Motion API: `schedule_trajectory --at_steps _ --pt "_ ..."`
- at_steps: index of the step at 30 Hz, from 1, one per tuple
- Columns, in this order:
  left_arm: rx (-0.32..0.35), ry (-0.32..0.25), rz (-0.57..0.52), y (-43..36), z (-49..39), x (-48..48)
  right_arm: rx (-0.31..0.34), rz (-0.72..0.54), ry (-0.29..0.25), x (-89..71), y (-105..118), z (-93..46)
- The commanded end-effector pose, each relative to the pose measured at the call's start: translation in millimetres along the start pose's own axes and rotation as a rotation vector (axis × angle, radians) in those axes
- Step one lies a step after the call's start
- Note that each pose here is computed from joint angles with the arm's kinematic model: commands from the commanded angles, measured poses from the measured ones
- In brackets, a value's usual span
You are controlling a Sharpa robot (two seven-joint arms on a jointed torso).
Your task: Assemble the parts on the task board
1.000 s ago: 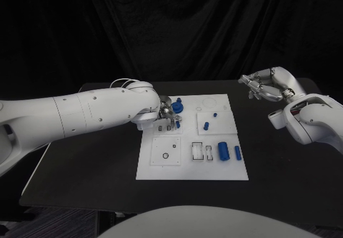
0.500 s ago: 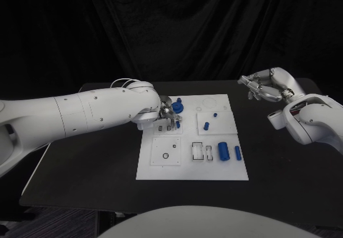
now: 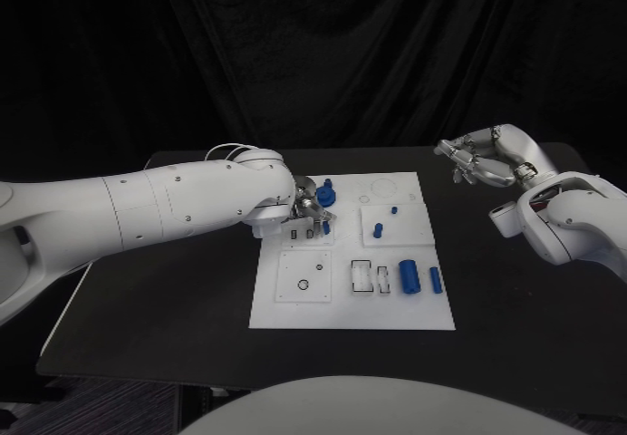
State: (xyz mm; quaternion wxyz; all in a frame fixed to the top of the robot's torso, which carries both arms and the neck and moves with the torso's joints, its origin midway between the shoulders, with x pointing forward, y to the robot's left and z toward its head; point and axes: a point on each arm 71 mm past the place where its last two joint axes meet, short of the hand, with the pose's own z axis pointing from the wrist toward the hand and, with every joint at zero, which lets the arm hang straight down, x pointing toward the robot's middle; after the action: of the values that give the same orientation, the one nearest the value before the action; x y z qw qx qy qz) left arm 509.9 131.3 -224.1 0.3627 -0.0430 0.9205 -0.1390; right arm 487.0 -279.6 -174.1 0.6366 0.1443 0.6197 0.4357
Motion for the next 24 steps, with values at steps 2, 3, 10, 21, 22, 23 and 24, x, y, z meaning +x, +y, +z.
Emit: schedule_trajectory --at_steps 2,3,10,21,22,23,24 --pt "0.016 0.023 0.019 -3.0 0.9 3.6 0.019 -0.001 0.008 1.1 -2.0 -0.2" --pt "0.016 0.024 0.019 -3.2 1.0 3.8 0.02 -0.001 0.009 1.1 -2.0 -0.1" --pt "0.014 0.029 0.022 -4.4 2.0 5.2 0.023 0.0 0.012 1.8 -2.1 0.4" --pt "0.012 0.028 0.021 -5.2 2.7 6.3 0.026 0.001 0.015 2.1 -2.3 0.6" --pt "0.011 0.026 0.019 -5.1 2.8 6.2 0.027 0.001 0.015 2.3 -2.3 0.7" --pt "0.01 0.024 0.018 -5.0 2.9 6.1 0.027 0.002 0.015 2.3 -2.3 0.7" --pt "0.009 0.023 0.017 -4.8 3.0 6.0 0.027 0.002 0.016 2.4 -2.3 0.8"
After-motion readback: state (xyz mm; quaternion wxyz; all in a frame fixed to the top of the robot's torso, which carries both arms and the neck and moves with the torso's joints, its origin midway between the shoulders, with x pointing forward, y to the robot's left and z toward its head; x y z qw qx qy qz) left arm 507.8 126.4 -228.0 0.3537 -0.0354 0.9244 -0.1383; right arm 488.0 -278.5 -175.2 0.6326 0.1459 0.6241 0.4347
